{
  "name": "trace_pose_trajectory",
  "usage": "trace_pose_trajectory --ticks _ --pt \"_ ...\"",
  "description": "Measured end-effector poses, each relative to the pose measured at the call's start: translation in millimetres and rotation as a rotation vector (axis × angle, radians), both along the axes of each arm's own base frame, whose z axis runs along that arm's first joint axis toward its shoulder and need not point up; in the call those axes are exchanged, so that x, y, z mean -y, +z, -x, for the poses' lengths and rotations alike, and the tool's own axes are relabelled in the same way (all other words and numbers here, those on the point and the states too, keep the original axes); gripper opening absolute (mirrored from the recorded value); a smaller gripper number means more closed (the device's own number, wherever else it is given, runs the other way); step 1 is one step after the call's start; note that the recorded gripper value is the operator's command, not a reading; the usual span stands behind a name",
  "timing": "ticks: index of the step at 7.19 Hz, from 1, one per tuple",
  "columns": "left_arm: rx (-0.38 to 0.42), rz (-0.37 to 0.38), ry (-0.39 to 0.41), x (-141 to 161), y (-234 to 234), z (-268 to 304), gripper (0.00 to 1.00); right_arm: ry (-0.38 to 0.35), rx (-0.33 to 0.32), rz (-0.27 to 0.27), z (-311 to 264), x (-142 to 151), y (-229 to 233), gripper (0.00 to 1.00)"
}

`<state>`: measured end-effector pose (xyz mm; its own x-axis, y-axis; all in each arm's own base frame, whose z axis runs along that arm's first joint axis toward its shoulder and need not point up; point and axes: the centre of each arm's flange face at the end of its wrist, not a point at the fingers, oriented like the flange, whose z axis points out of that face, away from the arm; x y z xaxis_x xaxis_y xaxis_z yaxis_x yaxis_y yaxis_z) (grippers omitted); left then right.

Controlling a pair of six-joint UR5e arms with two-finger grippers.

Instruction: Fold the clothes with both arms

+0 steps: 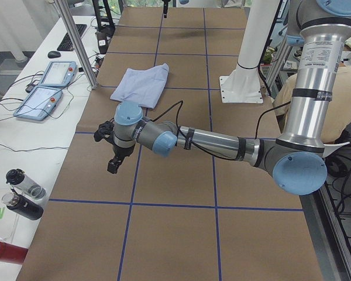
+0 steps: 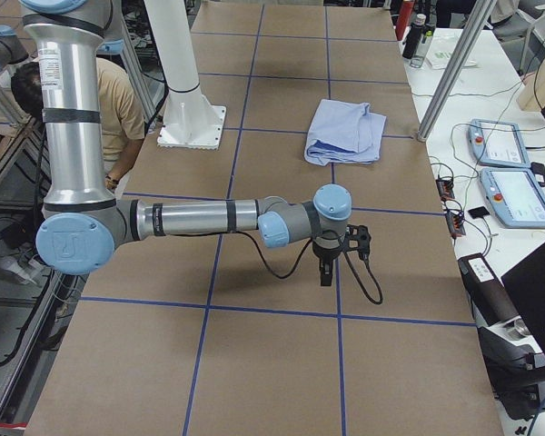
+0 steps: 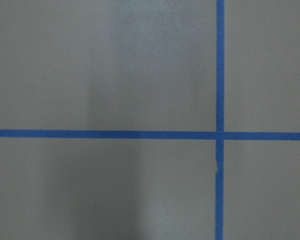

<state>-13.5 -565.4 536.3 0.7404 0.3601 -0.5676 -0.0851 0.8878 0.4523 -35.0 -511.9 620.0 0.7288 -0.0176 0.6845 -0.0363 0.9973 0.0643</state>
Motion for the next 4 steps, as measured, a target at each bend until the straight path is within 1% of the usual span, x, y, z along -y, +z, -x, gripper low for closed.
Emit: trace_pose_trajectory --ticks 1,3,4 --pt "0.0 0.022 0.001 -7 1 4 1.0 -0.024 -0.004 -0.016 -7 -10 8 1.0" --pt "-0.012 0.062 -0.001 -41 12 9 1.0 -0.031 -0.002 -0.011 -17 -27 20 1.0" --pt "-0.026 0.071 0.001 -50 13 9 1.0 -0.03 -0.002 -0.002 -20 -33 26 1.0"
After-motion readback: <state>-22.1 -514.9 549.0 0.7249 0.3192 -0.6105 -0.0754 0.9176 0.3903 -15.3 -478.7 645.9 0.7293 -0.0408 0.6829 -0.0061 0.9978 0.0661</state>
